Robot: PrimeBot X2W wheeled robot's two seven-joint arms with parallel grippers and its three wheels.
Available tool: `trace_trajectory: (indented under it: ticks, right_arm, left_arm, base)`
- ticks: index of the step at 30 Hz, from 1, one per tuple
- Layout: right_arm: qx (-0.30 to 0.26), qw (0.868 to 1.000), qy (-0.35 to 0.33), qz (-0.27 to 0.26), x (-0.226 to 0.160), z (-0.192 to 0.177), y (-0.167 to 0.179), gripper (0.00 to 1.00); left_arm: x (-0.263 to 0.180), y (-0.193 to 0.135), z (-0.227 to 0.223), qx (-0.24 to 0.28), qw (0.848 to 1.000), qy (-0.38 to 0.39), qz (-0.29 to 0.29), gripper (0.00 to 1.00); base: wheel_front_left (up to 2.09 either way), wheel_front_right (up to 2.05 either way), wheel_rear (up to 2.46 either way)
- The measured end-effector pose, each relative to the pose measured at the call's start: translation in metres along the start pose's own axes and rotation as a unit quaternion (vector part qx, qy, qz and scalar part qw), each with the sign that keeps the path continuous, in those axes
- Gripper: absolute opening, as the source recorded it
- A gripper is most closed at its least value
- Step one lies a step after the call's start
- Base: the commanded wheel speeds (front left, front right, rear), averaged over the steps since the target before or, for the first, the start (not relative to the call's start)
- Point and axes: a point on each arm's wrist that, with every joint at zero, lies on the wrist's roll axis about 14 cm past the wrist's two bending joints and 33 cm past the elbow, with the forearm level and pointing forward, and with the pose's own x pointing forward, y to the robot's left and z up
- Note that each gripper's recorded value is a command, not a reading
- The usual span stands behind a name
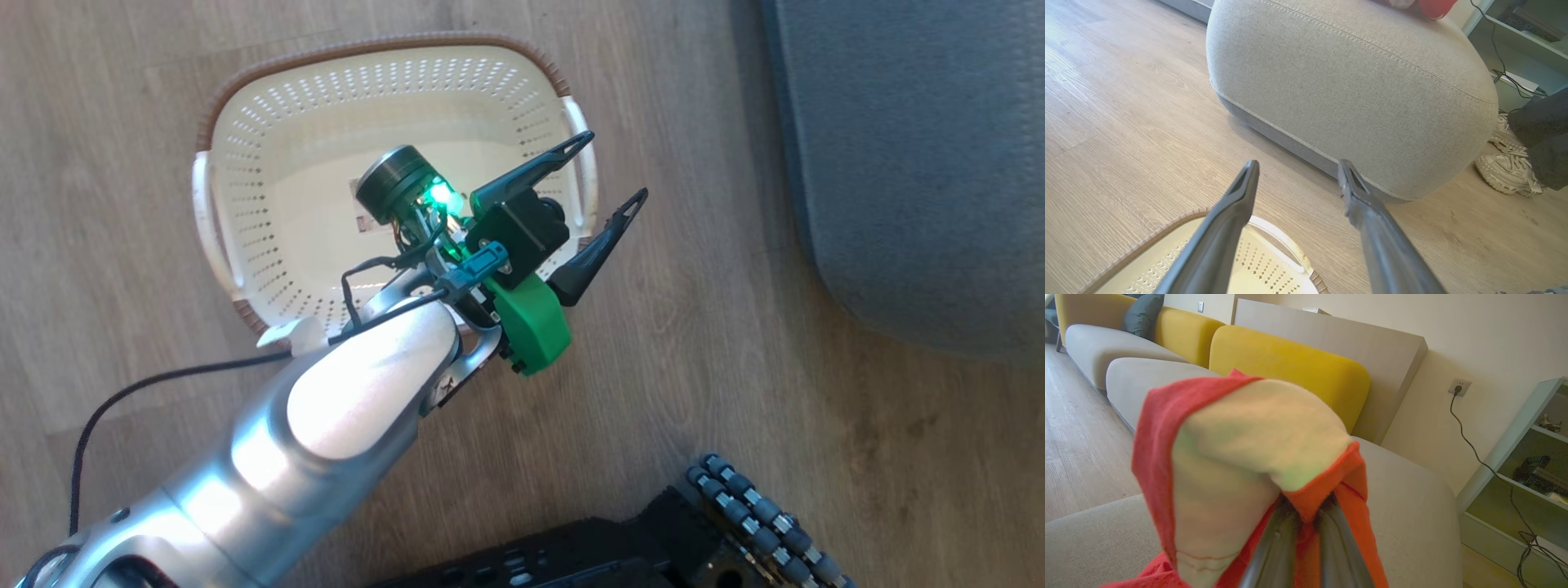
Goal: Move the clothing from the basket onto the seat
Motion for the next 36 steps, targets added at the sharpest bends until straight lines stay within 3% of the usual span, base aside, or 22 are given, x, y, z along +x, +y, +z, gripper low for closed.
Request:
trace_trajectory:
  ticks: [4, 5, 6, 7, 8, 22, 29, 36]
  right_arm:
    - [0.018, 0.998, 0.06, 0.01, -0.009, -0.045, 0.021, 0.0]
    - [0.017, 0.997, 0.07, 0.015, -0.011, -0.052, 0.025, 0.16]
    - [0.013, 0.997, 0.078, 0.022, -0.012, -0.057, 0.03, 0.44]
    - [0.012, 0.996, 0.083, 0.027, -0.013, -0.06, 0.034, 0.9]
    - [0.012, 0.996, 0.086, 0.032, -0.014, -0.061, 0.037, 1.0]
    - [0.029, 0.987, 0.114, 0.112, -0.077, -0.085, 0.067, 1.0]
    - [0.045, 0.981, 0.083, 0.167, -0.102, -0.063, 0.091, 1.0]
    - [0.082, 0.967, 0.033, 0.238, -0.129, -0.022, 0.133, 1.0]
  left_arm:
    - [-0.006, 0.007, -0.004, -0.001, 1.0, 0.004, 0.013, 1.0]
    - [-0.007, 0.008, -0.004, -0.001, 1.0, 0.004, 0.016, 1.0]
    - [-0.008, 0.009, -0.004, 0.001, 1.0, 0.004, 0.018, 1.0]
    - [-0.009, 0.01, -0.002, 0.002, 1.0, 0.001, 0.02, 1.0]
    - [-0.009, 0.011, 0.0, 0.004, 1.0, -0.001, 0.022, 1.0]
    - [-0.016, 0.01, 0.039, 0.037, 0.998, -0.033, 0.045, 1.0]
    - [-0.028, 0.013, 0.052, 0.044, 0.995, -0.039, 0.075, 1.0]
    - [-0.051, 0.02, 0.075, 0.048, 0.989, -0.057, 0.127, 1.0]
  base:
    - [0.0, 0.0, 0.0]
    - [0.0, 0.0, 0.0]
    - [0.0, 0.0, 0.0]
    - [0.0, 0.0, 0.0]
    - [0.0, 0.0, 0.0]
    - [0.0, 0.0, 0.0]
    - [0.0, 0.0, 0.0]
    - [0.0, 0.0, 0.0]
